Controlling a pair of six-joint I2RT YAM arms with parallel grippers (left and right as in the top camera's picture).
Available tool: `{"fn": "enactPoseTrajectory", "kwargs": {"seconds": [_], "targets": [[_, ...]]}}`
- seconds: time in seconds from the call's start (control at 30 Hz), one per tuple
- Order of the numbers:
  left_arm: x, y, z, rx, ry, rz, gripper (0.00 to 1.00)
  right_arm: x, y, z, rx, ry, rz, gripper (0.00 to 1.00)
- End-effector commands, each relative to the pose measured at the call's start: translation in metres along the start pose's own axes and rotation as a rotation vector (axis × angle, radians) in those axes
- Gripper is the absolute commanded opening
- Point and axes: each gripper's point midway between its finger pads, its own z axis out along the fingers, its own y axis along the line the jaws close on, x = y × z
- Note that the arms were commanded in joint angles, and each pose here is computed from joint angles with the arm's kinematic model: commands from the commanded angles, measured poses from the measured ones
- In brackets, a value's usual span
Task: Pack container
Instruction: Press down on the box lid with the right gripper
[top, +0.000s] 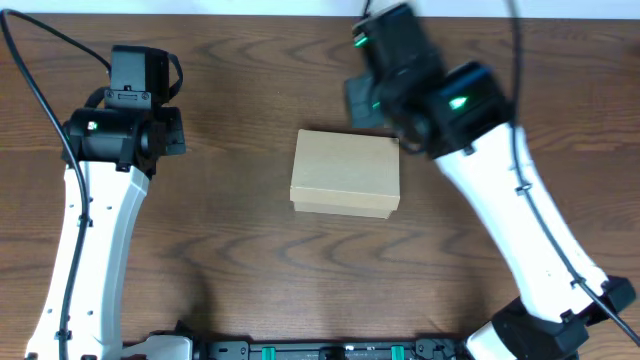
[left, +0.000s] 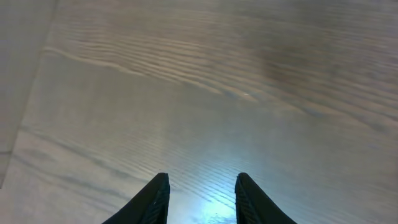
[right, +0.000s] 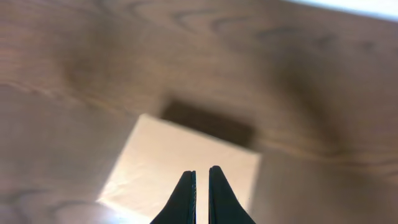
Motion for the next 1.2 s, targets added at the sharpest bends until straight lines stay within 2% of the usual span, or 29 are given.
{"fn": "enactPoseTrajectory", "kwargs": {"seconds": [0.0,0.13,0.27,0.43,0.67,0.87,1.17], "targets": [[-0.001,0.014,-0.001,-0.069,-0.009,-0.041,0.35,0.027,0.015,0.016,0.048,0.060,0.080,0.01],[-0.001,0.013,-0.001,-0.064,-0.008,-0.040,0.37,0.069,0.020,0.030,0.091,0.177,0.093,0.01],[0.002,0.003,-0.001,-0.005,0.007,-0.035,0.37,0.093,0.015,0.038,0.129,0.252,0.093,0.01],[0.005,-0.014,-0.002,0.095,0.024,-0.028,0.36,0.113,0.010,0.050,0.156,0.304,0.097,0.01],[0.012,-0.043,-0.007,0.270,0.052,0.070,0.33,0.139,0.004,0.071,0.189,0.356,0.106,0.01],[0.015,-0.051,-0.010,0.322,0.063,0.092,0.33,0.156,0.002,0.085,0.197,0.382,0.110,0.01],[0.023,-0.050,-0.010,0.323,0.094,0.106,0.32,0.173,0.000,0.101,0.196,0.400,0.108,0.01]]}}
